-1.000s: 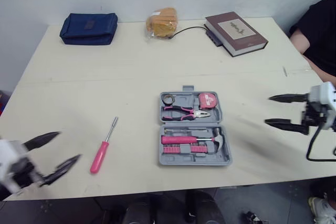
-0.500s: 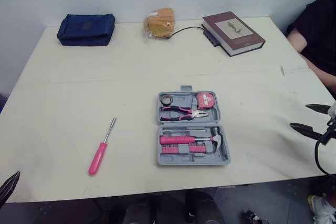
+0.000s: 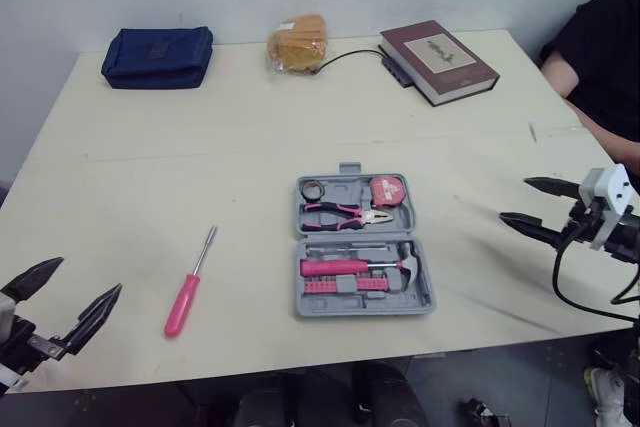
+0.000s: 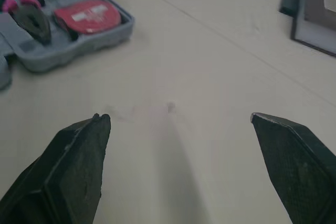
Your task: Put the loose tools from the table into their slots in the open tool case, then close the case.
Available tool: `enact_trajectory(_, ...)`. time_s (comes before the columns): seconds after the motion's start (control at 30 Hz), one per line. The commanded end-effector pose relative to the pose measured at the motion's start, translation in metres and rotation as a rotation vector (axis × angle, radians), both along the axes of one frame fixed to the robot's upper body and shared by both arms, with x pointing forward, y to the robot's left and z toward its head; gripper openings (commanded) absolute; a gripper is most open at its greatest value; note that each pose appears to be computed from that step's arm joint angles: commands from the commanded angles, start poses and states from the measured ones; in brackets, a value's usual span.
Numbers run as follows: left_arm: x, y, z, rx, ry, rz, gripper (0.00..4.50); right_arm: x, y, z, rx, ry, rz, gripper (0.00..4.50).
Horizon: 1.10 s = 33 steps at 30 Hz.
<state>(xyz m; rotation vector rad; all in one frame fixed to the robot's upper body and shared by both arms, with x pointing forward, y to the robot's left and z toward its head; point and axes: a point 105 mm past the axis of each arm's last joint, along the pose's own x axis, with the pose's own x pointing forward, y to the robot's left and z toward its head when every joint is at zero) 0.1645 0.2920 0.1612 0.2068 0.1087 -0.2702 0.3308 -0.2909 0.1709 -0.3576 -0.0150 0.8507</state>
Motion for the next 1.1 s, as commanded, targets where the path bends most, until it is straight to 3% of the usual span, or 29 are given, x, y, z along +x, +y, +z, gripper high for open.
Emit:
enact_trajectory(0.03, 0.006, -0.015, 0.001, -0.024, 0.012, 0.051, 4.5, -0.011, 0.026, 0.009, 0.012, 0.008, 0.141, 4.46)
enact_trajectory(0.13, 0.008, -0.033, -0.009, -0.063, 0.087, 0.051, 4.5, -0.026, 0.056, 0.011, 0.037, 0.014, 0.312, 4.46)
enact_trajectory(0.23, 0.014, -0.043, -0.028, -0.093, 0.191, 0.102, 4.5, -0.035, 0.078, 0.022, 0.123, -0.055, 0.433, 4.46)
enact_trajectory(0.37, 0.025, -0.058, -0.044, -0.106, 0.26, 0.131, 4.5, -0.053, 0.102, 0.023, 0.098, -0.16, 0.623, 4.46)
enact_trajectory(0.5, 0.023, -0.056, -0.059, -0.106, 0.341, 0.195, 4.5, -0.06, 0.115, 0.023, 0.105, -0.167, 0.694, 4.46)
enact_trajectory(0.77, 0.025, -0.073, -0.08, -0.134, 0.447, 0.124, 4.5, -0.072, 0.123, 0.016, 0.081, -0.147, 0.766, 4.46)
enact_trajectory(0.8, 0.024, -0.073, -0.088, -0.127, 0.487, 0.119, 3.95, -0.072, 0.125, 0.015, 0.077, -0.147, 0.77, 4.5)
enact_trajectory(0.87, 0.024, -0.069, -0.095, -0.111, 0.514, 0.135, 3.36, -0.072, 0.126, 0.013, 0.062, -0.139, 0.778, 4.5)
enact_trajectory(1.0, 0.026, -0.069, -0.092, -0.14, 0.482, 0.151, 1.29, -0.064, 0.123, 0.013, 0.044, -0.117, 0.711, 4.5)
enact_trajectory(1.07, 0.028, -0.071, -0.09, -0.157, 0.467, 0.142, 0.6, -0.063, 0.122, 0.012, 0.037, -0.104, 0.697, 4.5)
enact_trajectory(1.1, 0.029, -0.071, -0.09, -0.159, 0.462, 0.14, 0.54, -0.063, 0.123, 0.011, 0.033, -0.103, 0.699, 4.5)
